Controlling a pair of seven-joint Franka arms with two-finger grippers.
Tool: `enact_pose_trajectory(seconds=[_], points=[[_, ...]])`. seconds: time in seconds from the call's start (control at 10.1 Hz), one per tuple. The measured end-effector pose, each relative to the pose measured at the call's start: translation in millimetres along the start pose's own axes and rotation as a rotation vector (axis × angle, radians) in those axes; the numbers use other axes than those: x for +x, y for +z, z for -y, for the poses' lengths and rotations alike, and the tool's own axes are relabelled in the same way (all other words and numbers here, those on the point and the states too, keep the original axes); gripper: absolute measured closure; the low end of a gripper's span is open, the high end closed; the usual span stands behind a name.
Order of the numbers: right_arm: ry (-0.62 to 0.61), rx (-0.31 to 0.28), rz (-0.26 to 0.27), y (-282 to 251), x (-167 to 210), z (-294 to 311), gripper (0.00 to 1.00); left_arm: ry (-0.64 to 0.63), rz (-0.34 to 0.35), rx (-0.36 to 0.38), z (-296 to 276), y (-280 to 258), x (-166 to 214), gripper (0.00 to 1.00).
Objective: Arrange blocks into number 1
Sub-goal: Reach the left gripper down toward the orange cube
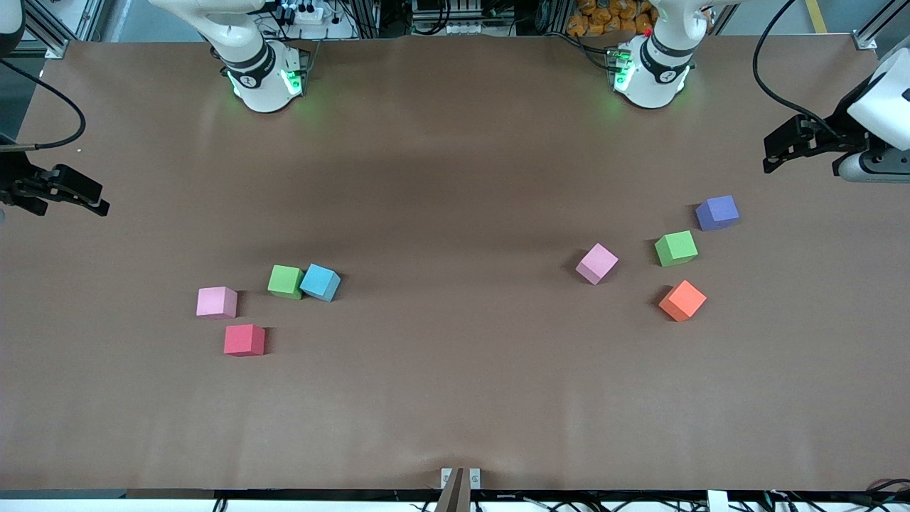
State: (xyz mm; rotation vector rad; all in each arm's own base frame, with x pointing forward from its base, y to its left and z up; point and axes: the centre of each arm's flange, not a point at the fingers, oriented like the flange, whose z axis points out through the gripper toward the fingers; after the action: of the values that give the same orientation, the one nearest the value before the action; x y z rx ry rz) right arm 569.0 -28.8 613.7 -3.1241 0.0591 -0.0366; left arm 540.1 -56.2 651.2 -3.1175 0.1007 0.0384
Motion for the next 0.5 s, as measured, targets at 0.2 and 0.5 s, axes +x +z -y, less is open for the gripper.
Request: enact_pose_trajectory(seconds=[0.2, 0.5], points=[[0.005, 0.000, 0.000, 0.0, 0.0, 0.3, 0.00, 0.001, 0.002, 0.000, -0.5, 0.4, -0.1, 0.00], [0.005, 0.000, 0.000, 0.0, 0.0, 0.3, 0.00, 0.002, 0.006, 0.000, -0.6, 2.6, 1.2, 0.00]])
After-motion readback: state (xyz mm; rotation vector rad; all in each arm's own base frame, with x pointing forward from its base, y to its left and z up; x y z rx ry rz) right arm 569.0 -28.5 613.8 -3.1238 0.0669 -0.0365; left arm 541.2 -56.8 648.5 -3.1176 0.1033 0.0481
